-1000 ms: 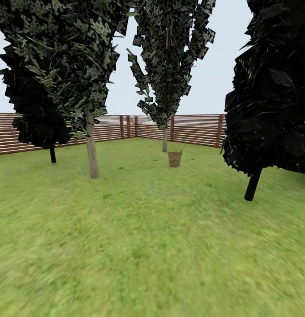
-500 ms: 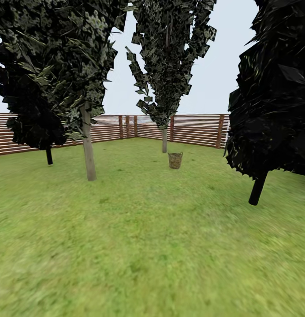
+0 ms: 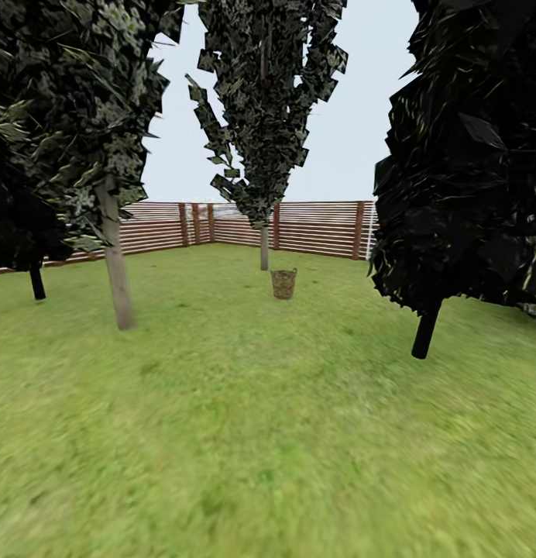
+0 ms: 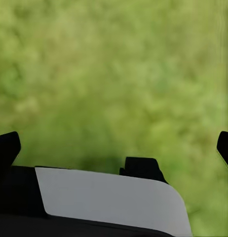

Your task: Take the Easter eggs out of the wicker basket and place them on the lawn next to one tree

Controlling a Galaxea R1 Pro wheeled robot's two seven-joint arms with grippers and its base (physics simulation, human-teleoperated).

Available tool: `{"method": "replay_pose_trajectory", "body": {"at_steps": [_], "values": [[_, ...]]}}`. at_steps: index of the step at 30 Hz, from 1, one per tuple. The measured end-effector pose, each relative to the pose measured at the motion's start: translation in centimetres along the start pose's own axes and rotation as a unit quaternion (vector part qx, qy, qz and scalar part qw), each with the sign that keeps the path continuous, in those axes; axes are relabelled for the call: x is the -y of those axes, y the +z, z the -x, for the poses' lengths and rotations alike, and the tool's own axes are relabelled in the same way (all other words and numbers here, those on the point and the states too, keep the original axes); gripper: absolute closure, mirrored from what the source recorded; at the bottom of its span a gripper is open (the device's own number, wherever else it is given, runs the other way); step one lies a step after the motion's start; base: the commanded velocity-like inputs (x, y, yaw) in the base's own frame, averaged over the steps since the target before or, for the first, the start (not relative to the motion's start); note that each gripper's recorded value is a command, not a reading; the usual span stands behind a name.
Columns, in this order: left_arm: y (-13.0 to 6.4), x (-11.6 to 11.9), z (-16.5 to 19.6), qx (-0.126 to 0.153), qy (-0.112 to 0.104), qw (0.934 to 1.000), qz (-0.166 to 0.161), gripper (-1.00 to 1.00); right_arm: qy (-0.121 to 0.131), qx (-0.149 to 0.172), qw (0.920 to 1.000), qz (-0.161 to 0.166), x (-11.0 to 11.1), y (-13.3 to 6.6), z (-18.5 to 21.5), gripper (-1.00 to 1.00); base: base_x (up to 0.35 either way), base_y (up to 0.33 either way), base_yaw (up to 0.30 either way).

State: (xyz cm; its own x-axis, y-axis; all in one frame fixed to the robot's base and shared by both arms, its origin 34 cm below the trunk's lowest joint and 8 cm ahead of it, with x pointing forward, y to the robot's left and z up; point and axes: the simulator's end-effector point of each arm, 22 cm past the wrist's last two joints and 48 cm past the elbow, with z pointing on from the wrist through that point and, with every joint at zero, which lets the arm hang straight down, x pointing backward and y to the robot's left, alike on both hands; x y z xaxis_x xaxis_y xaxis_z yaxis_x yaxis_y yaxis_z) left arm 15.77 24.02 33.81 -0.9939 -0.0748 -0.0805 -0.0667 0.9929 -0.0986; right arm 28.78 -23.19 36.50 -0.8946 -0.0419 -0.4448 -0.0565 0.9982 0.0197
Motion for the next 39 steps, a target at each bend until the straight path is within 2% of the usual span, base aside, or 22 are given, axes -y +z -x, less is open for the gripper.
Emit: {"method": "replay_pose_trajectory", "body": {"at_steps": [8,39], "values": [[0.00,0.00,0.00,0.000,0.000,1.0000,0.000,-1.00,-0.002,0.000,1.0000,0.000,-0.01,0.00,-0.01,-1.00,0.332,0.000,-0.123],[0.00,0.01,-0.01,0.000,0.000,1.0000,0.000,-1.00,0.000,-0.001,1.0000,-0.001,0.10,-0.01,-0.07,-1.00,0.332,0.000,-0.003]]}}
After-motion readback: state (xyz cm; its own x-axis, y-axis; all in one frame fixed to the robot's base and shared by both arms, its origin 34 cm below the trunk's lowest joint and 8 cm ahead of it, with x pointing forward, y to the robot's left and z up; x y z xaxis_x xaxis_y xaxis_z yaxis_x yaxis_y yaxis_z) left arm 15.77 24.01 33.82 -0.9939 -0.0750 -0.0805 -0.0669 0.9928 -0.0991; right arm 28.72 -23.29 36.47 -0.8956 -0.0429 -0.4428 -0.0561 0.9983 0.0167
